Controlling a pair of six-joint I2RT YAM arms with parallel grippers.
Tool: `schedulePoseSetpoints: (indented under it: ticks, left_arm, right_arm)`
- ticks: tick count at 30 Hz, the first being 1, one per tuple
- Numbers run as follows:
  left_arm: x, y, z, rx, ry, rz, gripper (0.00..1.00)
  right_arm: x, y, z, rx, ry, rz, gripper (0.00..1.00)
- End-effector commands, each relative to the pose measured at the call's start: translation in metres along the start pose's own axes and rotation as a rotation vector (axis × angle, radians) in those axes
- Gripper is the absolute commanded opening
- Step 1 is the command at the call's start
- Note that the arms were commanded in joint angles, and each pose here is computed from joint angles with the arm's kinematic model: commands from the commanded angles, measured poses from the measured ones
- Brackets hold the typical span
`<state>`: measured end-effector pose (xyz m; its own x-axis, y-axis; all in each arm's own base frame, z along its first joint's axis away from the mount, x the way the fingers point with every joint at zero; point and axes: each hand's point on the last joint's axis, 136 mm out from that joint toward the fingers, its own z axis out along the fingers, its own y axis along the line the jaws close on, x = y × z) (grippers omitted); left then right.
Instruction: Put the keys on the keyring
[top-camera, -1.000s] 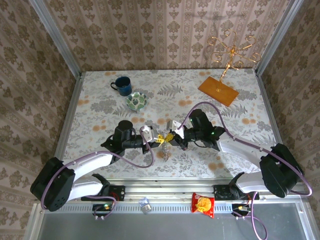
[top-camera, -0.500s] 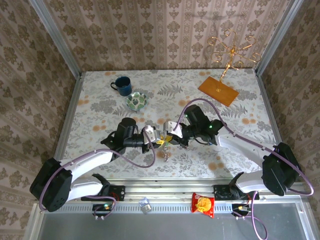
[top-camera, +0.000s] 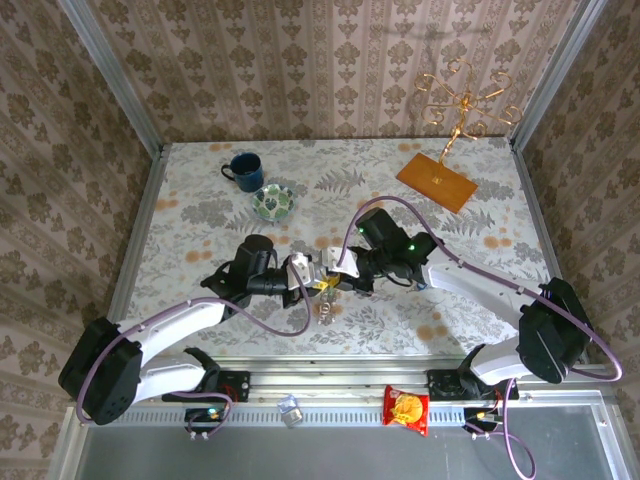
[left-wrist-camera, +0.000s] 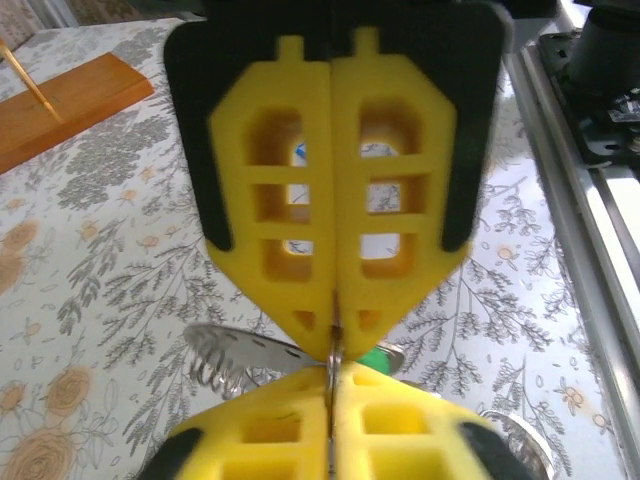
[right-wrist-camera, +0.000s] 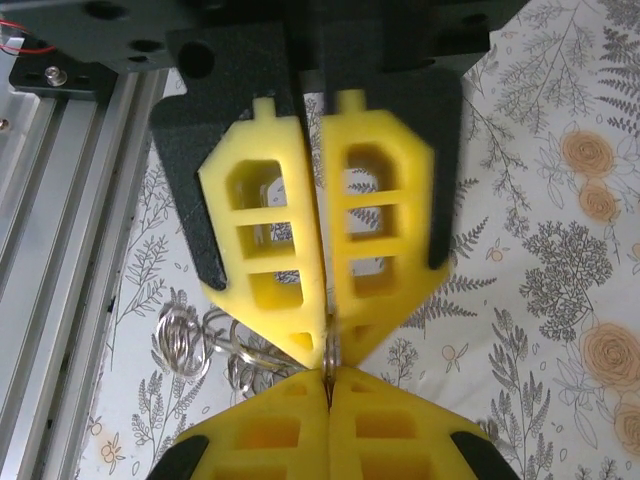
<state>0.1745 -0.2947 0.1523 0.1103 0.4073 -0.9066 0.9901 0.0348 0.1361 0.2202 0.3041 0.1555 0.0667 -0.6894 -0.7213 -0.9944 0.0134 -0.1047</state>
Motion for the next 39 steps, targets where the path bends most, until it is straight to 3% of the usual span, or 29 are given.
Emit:
schedulePoseSetpoints:
  ticks: [1,3,5,19,22,29,39]
  left_arm:
    - [-0.020,0.004,0.000,0.004,-0.047,0.054,0.00]
    - [-0.020,0.003,0.000,0.002,-0.054,0.053,0.00]
    - [-0.020,0.003,-0.001,-0.006,-0.068,0.049,0.00]
    - [-0.018,0.001,-0.001,-0.021,-0.101,0.035,0.00]
    - [-0.017,0.001,-0.001,-0.021,-0.101,0.033,0.00]
    - [-0.019,0.002,-0.002,-0.023,-0.106,0.034,0.00]
    - [-0.026,0.004,-0.003,-0.034,-0.170,0.021,0.00]
  right_arm:
    - [-0.006,0.007,0.000,-0.013,-0.036,0.017,0.08]
    - [-0.008,0.004,-0.009,0.013,-0.080,0.044,0.19]
    - [-0.002,0.001,-0.013,0.023,-0.110,0.099,0.21]
    - [0.005,0.000,-0.013,0.022,-0.161,0.199,0.22]
    - [0.004,0.000,-0.014,0.022,-0.163,0.199,0.19]
    - [0.003,0.001,-0.013,0.007,-0.167,0.203,0.01]
    - [0.019,-0.002,0.002,-0.021,-0.142,0.256,0.00]
